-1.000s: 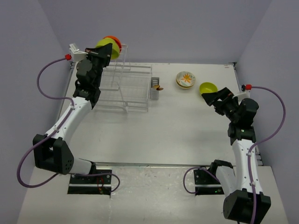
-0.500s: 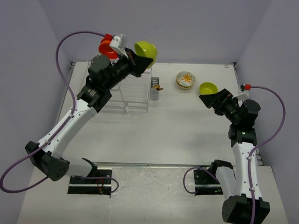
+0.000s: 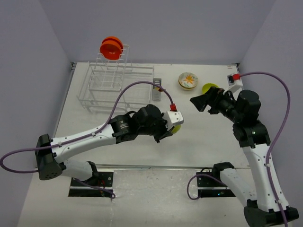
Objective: Unload the bowls from the dish rack
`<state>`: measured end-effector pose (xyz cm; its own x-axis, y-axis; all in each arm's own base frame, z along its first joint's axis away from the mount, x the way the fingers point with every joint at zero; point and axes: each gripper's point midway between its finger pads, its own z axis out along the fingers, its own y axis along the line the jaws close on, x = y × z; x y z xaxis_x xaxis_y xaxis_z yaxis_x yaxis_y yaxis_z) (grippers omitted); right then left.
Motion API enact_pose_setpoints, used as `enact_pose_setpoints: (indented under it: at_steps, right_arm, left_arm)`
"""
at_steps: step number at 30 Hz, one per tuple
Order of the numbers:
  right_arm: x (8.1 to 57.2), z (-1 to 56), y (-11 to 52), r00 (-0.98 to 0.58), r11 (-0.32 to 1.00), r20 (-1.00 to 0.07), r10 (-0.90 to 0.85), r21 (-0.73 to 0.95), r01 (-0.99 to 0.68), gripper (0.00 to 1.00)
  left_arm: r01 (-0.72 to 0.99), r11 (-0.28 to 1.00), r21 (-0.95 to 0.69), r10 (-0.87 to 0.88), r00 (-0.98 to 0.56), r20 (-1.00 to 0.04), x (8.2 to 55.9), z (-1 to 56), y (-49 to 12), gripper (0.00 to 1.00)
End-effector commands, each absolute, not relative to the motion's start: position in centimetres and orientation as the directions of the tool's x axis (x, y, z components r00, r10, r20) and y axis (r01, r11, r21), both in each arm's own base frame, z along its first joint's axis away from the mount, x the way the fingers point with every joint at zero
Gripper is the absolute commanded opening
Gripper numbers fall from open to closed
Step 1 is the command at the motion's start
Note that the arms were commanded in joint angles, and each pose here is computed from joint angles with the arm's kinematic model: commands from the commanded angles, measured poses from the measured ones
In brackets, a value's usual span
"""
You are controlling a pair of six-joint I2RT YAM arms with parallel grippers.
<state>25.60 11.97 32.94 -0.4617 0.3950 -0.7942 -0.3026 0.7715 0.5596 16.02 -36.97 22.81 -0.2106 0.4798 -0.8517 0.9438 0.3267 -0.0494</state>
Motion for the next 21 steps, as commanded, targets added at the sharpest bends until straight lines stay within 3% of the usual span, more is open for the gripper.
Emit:
enact_pose_setpoints:
  at_steps: [1, 8, 13, 21]
  right_arm:
    - [25.1, 28.9, 12.1, -0.593, 0.855, -0.769, 0.239, 0.456, -0.247, 0.89]
    - [22.5, 24.0, 15.5, -0.757, 0.887, -0.653, -0.032, 0.330, -0.322, 0.75]
    - [21.1, 20.5, 16.6, -0.808, 0.904, -0.569, -0.155, 0.248, -0.348, 0.63]
    - [19.1, 14.5, 18.4, -0.855, 0.891, -0.408, -0.320, 0.176, -0.417, 0.54]
  left_arm:
    - [0.991, 0.137, 0.004, 0.533, -0.070, -0.843, 13.2, 22.1, -37.5, 0.00]
    - [0.999, 0.001, -0.033, 0.560, -0.028, -0.828, 10.7, 19.7, -38.6, 0.00]
    - [1.000, -0.002, -0.026, 0.615, -0.019, -0.788, 11.1, 17.9, -38.7, 0.00]
    - [0.999, 0.043, 0.017, 0.677, -0.017, -0.736, 12.5, 16.6, -38.2, 0.00]
